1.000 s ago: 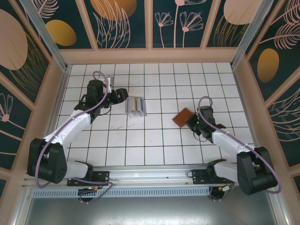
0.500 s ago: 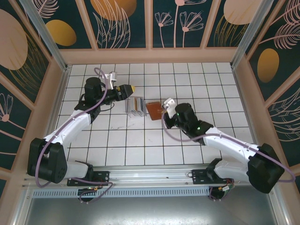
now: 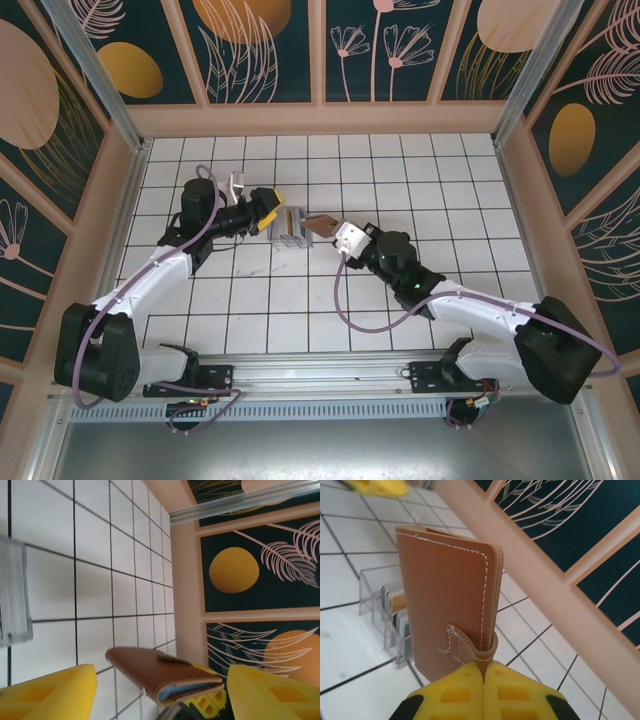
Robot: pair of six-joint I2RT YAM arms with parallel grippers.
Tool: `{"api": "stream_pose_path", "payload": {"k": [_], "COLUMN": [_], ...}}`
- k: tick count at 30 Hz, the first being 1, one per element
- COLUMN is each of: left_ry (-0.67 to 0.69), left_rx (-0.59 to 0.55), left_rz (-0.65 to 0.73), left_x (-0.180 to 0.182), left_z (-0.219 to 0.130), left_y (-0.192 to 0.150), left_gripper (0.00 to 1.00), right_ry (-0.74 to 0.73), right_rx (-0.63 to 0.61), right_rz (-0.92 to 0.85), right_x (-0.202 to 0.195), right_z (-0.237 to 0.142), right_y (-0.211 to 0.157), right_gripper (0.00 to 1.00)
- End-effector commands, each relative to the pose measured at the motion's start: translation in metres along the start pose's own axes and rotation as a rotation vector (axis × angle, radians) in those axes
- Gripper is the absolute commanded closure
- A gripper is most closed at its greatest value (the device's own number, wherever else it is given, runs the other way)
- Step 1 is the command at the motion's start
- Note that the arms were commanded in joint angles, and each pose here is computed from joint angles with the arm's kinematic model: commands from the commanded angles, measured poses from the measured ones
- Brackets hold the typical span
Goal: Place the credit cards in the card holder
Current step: Pass the card holder.
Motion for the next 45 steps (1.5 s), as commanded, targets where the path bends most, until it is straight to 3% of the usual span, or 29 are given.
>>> {"api": "stream_pose_path", "payload": {"k": [1, 11, 19, 23, 25, 28, 32, 36, 38, 39, 45], "left_ry": [-0.025, 0.024, -0.037, -0.048, -0.041, -0.025, -0.014, -0.062, -0.102, -0.110, -0.167], "left_rx": [0.016, 0.117, 0.143, 0.140, 0.145, 0.105, -0.001, -0.157, -0.195, -0.205, -0.238], "left_rz": [-0.097, -0.208, -0.211, -0.200, -0.204, -0.202, -0.170, -0.103, -0.040, -0.013, 0.061], "left_x": [-0.011, 0.001, -0.021, -0.025, -0.023, -0.017, -0.010, -0.014, -0.025, -0.028, -0.040], "left_z": [0.000, 0.017, 0.027, 0.027, 0.028, 0.029, 0.026, 0.015, 0.012, 0.012, 0.010], "left_y": [-0.003, -0.009, -0.003, -0.001, -0.001, 0.002, 0.010, 0.022, 0.026, 0.028, 0.031], "left_gripper": [0.30, 0.37, 0.66, 0.91, 1.00, 1.00, 1.00, 1.00, 1.00, 1.00, 1.00], "right_ry": [-0.181, -0.286, -0.268, -0.244, -0.240, -0.182, 0.052, 0.105, 0.102, 0.095, 0.413], "right_rx": [-0.129, -0.182, -0.186, -0.177, -0.166, -0.150, -0.192, -0.242, -0.203, -0.165, 0.001], "right_rz": [-0.014, -0.064, -0.117, -0.109, -0.087, -0.005, 0.405, 1.059, 1.361, 1.480, 1.873], "right_x": [-0.029, -0.025, -0.007, -0.004, -0.002, 0.000, -0.007, -0.045, -0.056, -0.060, -0.063], "right_z": [0.007, 0.025, 0.034, 0.034, 0.033, 0.025, 0.006, -0.003, 0.000, 0.004, 0.042], "right_y": [0.040, 0.064, 0.068, 0.067, 0.061, 0.054, 0.051, 0.054, 0.051, 0.047, 0.048], "right_gripper": [1.00, 1.00, 1.00, 1.00, 0.88, 0.71, 0.59, 0.50, 0.35, 0.32, 0.27]}}
Point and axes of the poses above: each hand's point on the last joint's axis, 136 mm out from that joint toward the fingers, its own z axis out along the fingers, its own x axis along the line the jaws close on, y = z × x, the point moved 5 cm from there along -z, back along the fingers, and after that the axes turned 10 degrees about -z, right-handed, at the moved point
